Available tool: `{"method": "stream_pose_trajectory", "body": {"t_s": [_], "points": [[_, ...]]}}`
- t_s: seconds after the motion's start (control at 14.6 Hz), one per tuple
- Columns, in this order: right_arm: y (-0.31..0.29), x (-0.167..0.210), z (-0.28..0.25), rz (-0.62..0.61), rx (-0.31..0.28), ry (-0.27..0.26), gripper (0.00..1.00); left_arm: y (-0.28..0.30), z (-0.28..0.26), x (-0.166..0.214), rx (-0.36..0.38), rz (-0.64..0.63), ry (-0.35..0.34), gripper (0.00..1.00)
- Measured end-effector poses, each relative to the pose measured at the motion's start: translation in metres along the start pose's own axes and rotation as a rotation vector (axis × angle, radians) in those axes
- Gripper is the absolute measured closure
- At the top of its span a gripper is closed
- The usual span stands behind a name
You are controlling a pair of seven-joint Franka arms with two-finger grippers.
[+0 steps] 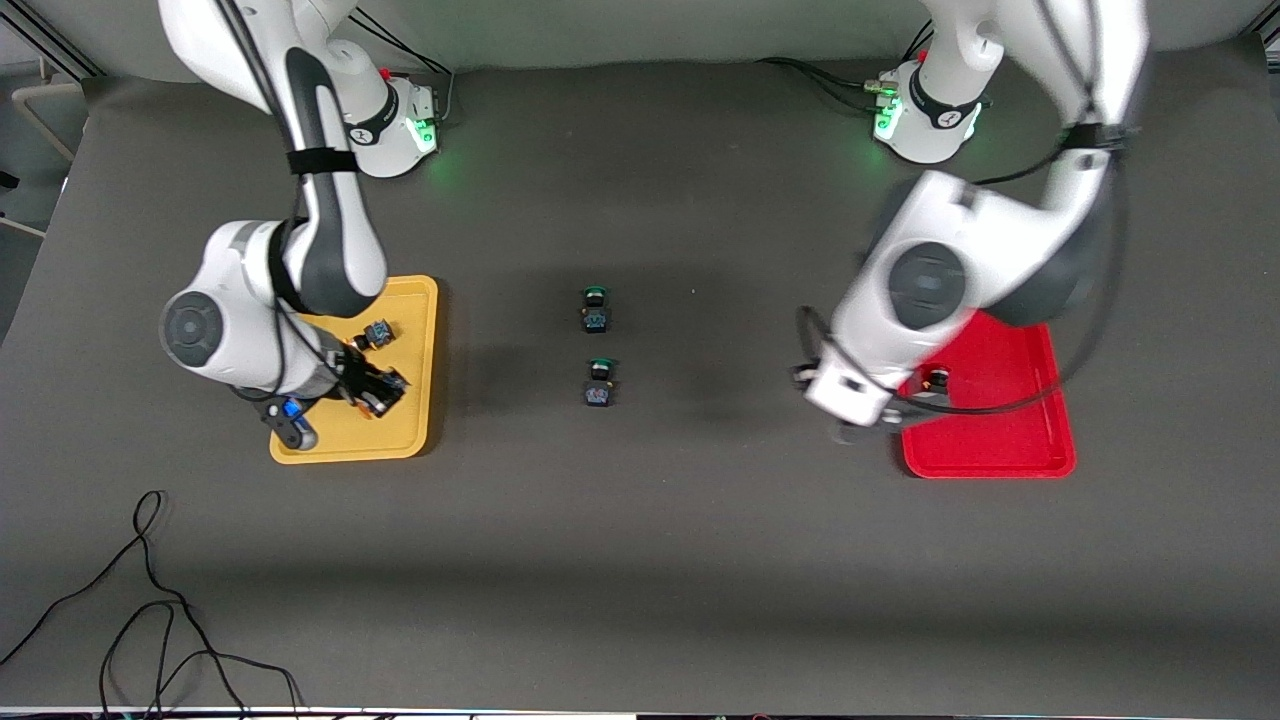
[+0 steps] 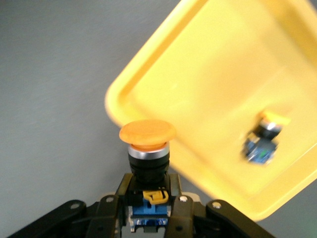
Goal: Place red and yellow buttons in trays
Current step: 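Place the orange button in the yellow tray while the left places red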
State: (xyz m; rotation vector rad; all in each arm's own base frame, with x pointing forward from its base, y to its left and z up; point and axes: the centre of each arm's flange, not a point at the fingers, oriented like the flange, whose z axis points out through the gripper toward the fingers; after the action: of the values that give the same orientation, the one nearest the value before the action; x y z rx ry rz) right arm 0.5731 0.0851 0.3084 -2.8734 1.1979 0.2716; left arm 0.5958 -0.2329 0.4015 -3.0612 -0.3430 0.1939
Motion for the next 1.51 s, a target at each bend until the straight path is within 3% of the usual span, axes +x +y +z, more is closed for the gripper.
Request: {"method": "stream_pose_trajectory", "body": {"t_s": [0.27, 0.55, 0.69, 1.03, 1.17, 1.44, 1.51], "points": [[0.058, 0.041, 0.045, -0.038, 0.027, 0.006, 0.67, -0.123, 0.031, 0.03, 0.014, 0.153, -0.077, 0.57], [0.06, 0.043, 0.082, -0.054, 0.042, -0.016, 0.66, -0.229, 0.081, 0.055, -0.026, 0.295, -0.04, 0.57], [0.059, 0.043, 0.089, -0.055, 0.028, -0.006, 0.53, -0.262, 0.126, 0.051, -0.018, 0.349, 0.011, 0.57], [0.053, 0.046, 0.082, -0.065, 0.04, 0.012, 0.02, -0.289, 0.217, 0.037, -0.009, 0.411, 0.044, 0.57], [0.05, 0.051, 0.06, -0.07, 0.067, 0.031, 0.0, -0.289, 0.218, 0.038, -0.008, 0.414, 0.044, 0.43], [0.04, 0.06, -0.031, -0.166, 0.067, 0.002, 0.0, -0.292, 0.186, 0.045, 0.014, 0.412, 0.028, 0.01], [0.039, 0.059, -0.061, -0.185, 0.077, -0.015, 0.0, -0.293, 0.168, 0.048, 0.025, 0.408, 0.019, 0.0]]}}
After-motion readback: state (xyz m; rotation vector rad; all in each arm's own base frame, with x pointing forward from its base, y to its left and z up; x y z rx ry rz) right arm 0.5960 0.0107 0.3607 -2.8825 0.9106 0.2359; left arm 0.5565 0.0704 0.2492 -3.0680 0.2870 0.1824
